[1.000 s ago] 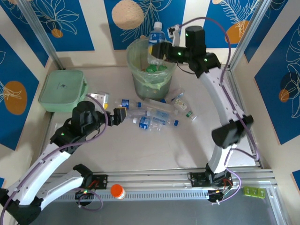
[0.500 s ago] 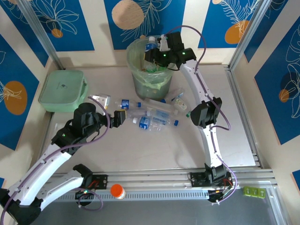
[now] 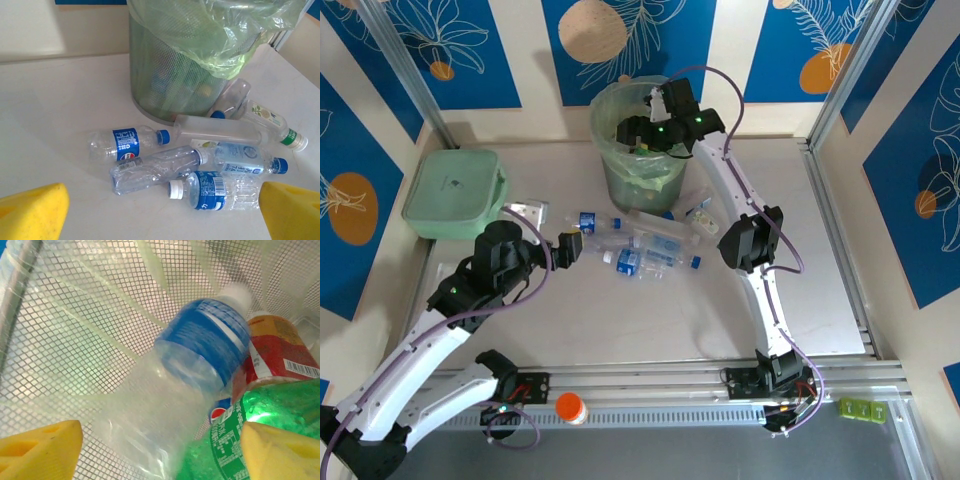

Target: Put the plastic bottles in the bin

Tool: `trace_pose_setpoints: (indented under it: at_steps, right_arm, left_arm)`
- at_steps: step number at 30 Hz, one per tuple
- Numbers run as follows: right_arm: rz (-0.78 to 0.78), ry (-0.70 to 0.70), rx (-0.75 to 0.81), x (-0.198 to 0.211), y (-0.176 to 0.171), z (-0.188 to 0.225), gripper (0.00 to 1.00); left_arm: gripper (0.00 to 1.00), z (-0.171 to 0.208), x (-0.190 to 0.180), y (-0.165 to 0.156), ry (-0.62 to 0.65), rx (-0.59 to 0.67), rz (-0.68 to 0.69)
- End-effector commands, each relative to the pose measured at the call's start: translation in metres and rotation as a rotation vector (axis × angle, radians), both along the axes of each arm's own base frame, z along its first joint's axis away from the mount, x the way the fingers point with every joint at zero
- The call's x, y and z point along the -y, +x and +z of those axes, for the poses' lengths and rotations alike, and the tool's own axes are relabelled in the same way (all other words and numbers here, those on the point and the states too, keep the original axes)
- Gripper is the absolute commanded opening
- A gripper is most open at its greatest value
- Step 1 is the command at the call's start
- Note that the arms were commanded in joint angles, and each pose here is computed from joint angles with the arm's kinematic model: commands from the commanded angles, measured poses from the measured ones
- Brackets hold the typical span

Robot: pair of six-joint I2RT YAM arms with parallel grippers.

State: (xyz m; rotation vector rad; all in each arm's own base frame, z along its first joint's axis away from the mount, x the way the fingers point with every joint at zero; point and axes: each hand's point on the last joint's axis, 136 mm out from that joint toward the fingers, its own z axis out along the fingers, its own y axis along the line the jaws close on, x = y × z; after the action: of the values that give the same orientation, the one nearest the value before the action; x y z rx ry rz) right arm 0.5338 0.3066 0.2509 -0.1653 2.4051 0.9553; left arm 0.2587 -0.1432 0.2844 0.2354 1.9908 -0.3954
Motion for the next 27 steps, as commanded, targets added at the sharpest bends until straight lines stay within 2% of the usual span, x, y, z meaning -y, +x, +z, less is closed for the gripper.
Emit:
trace_pose_setpoints:
  at_steps: [1, 10, 18, 23, 27]
  right_arm:
    - [-0.014, -0.002, 0.042, 0.012, -0.003, 0.025, 0.86]
    - [-0.007, 0.015, 0.142, 0.023, -0.021, 0.081, 0.87]
    - [-0.023, 0.000, 0.235, 0.051, -0.051, 0.136, 0.87]
    - [-0.036, -0.018, 0.284, 0.072, -0.079, 0.163, 0.85]
    - [-0.056, -0.064, 0.312, 0.091, -0.107, 0.167, 0.82]
  left_arm:
    - [0.97, 0.003, -0.008, 0.002, -0.004, 0.014, 0.039]
    - [0.97, 0.001, -0.010, 0.004, -0.017, 0.009, 0.051]
    - [0.99, 0.000, -0.007, 0.007, -0.112, -0.049, 0.065]
    - [0.98, 0.007, -0.007, -0.001, -0.179, -0.095, 0.081]
    - [0.98, 0.002, -0.010, -0.008, -0.227, -0.155, 0.109]
